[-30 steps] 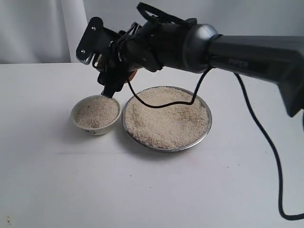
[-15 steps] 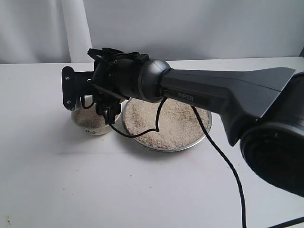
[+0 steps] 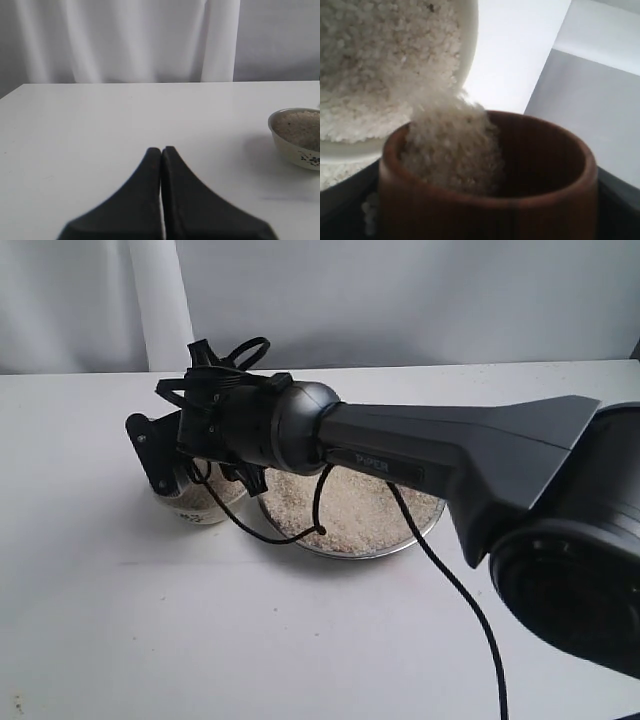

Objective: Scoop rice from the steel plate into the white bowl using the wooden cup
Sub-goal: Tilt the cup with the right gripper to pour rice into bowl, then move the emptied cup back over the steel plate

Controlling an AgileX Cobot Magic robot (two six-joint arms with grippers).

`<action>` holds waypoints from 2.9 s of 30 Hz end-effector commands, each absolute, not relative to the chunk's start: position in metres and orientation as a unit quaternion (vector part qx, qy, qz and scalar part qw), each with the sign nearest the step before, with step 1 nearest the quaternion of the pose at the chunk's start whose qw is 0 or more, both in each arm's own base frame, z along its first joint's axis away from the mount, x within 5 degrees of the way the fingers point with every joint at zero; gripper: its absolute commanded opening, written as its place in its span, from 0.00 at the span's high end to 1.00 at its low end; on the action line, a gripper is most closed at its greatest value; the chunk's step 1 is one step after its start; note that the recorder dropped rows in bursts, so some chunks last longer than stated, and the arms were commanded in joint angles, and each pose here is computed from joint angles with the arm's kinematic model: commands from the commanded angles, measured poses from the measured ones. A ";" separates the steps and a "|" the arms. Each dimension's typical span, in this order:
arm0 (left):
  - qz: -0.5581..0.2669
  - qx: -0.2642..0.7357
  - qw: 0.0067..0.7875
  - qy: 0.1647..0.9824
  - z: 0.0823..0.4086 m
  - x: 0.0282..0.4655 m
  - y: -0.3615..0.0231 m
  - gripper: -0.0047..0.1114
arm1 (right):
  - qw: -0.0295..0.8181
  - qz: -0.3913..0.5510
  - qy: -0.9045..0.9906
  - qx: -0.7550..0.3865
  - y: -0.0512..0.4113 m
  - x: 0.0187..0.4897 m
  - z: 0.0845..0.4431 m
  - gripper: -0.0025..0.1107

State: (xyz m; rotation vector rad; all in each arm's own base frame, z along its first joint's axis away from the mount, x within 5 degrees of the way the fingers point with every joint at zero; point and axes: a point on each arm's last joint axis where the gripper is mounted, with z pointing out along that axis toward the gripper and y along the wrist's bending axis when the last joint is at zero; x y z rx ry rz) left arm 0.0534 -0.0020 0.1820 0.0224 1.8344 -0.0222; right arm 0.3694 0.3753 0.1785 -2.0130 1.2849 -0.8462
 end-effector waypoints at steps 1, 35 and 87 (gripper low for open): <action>-0.011 0.009 0.611 0.792 0.182 0.053 -0.002 0.96 | 0.285 -0.346 0.464 -0.764 0.376 0.370 0.174 0.98; -0.011 0.009 0.611 0.792 0.182 0.053 -0.002 0.96 | 0.267 -0.425 0.336 -0.797 0.388 0.365 0.182 0.98; -0.011 0.009 0.611 0.792 0.182 0.053 -0.002 0.96 | 0.121 -0.200 0.687 -0.688 0.253 0.374 0.273 0.98</action>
